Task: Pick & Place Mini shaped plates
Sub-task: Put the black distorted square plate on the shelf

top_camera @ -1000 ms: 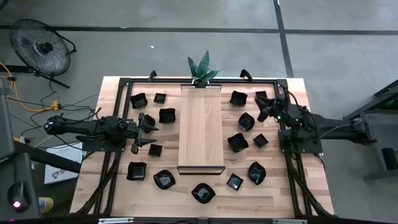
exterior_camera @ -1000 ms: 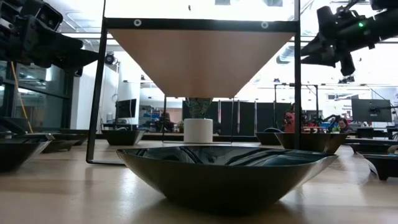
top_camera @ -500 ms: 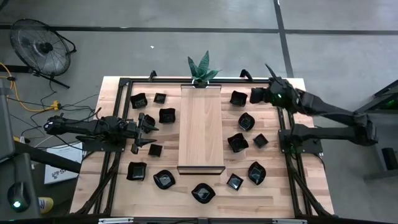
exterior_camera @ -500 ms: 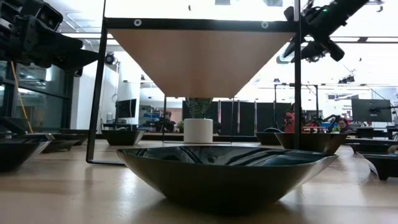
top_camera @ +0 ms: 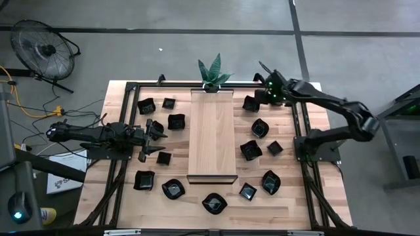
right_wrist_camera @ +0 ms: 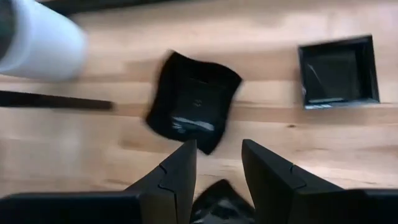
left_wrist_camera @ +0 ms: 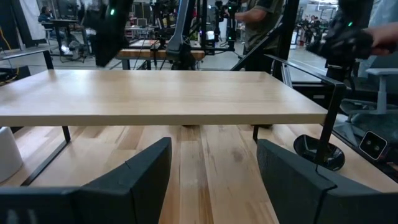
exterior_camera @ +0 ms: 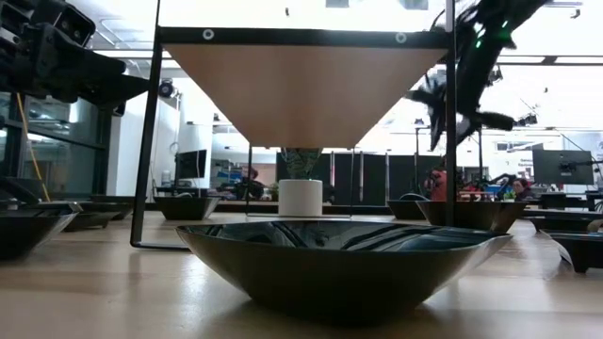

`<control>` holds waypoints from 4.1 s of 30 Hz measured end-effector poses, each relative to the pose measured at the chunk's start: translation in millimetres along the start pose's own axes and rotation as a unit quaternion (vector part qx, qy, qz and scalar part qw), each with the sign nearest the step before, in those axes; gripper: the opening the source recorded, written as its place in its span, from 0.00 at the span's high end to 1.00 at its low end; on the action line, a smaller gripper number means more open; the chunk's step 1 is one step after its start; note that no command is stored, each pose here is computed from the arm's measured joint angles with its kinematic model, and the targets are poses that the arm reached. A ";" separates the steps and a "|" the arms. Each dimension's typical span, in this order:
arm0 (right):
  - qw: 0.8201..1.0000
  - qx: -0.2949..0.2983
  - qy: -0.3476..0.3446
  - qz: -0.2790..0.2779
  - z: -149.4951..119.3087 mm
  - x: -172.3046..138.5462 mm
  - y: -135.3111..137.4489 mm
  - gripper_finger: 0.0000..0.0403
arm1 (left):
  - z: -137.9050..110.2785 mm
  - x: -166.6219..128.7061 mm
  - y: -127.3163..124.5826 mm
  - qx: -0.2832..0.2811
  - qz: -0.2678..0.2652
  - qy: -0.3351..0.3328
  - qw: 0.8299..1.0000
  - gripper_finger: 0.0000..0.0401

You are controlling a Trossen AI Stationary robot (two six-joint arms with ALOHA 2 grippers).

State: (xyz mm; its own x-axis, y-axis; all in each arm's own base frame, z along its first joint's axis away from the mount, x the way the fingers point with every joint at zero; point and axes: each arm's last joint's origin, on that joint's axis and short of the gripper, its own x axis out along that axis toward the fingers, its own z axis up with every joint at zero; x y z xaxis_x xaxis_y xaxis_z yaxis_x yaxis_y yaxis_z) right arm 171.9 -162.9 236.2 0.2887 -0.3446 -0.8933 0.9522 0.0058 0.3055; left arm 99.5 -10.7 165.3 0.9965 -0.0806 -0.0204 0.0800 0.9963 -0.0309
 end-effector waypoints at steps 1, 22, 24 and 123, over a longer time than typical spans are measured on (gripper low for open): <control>1.000 0.004 0.011 -0.010 1.5 6.9 -2.2 0.69 | 0.0 0.0 0.0 0.000 0.000 0.000 1.000 0.42; 0.998 -0.003 0.049 -0.042 15.0 68.8 -2.2 0.69 | 0.0 0.0 0.0 0.000 0.000 0.000 1.000 0.42; 0.998 0.005 0.042 -0.046 14.1 68.7 -0.7 0.69 | 0.0 0.0 0.0 0.000 0.000 0.000 1.000 0.42; 0.997 -0.018 0.063 -0.028 16.1 70.6 -1.3 1.00 | 0.0 0.0 0.0 0.000 0.000 0.000 1.000 0.42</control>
State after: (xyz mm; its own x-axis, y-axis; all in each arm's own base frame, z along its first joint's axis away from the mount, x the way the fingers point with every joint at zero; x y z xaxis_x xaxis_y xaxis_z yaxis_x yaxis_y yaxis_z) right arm 189.4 -202.4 178.0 0.2438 -0.2245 -0.9435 0.9693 0.0243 0.2446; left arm 99.5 -10.7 165.3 0.9965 -0.0811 -0.0203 0.0805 0.9963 -0.0308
